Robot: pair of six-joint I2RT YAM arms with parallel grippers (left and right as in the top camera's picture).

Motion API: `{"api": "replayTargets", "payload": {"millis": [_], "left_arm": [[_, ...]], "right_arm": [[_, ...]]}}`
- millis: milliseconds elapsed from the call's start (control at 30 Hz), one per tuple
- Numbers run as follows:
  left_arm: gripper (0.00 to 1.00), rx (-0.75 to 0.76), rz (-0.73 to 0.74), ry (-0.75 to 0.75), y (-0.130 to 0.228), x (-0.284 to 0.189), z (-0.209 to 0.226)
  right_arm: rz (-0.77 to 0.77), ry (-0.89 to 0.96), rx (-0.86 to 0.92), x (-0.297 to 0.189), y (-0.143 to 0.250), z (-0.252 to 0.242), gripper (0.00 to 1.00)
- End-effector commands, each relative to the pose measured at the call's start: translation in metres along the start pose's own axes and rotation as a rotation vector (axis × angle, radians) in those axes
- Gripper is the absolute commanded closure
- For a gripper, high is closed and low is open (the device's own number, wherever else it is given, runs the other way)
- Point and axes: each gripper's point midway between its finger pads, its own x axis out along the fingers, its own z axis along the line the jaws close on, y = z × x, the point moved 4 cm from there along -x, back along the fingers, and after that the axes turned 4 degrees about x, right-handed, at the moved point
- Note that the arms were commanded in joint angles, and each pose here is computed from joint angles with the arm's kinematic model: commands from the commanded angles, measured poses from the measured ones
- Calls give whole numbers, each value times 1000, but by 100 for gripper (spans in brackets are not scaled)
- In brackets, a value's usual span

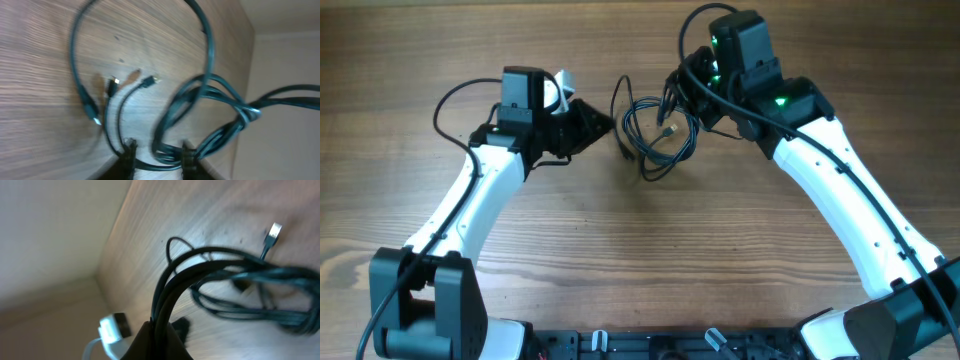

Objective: Untangle cables

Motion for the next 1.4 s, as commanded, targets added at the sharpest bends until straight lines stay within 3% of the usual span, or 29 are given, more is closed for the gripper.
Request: {"api": "replayTargets", "payload": {"millis": [0,233,433,700,967,1133,1367], "left_arm": [[52,27,38,52,8,5,-16],[48,3,56,64,15,10,-24],[48,20,65,75,19,14,-31],[48,259,13,115,32,35,-69],[38,81,-139,-61,17,41,-54],[33,23,-151,-127,23,57,-45],[34,-18,-183,-144,17,72,-35]], "right_arm": [[164,-78,227,-3,12,18,96],[185,-225,273,-15,-16,44,96],[203,-226,250,-15,-13,44,96],[276,-232,190,-18,-3,44,96],[310,-232,171,-19,1,44,96],[332,-233,167,-20,4,44,96],[376,-234,161,-22,10,45,96]]}}
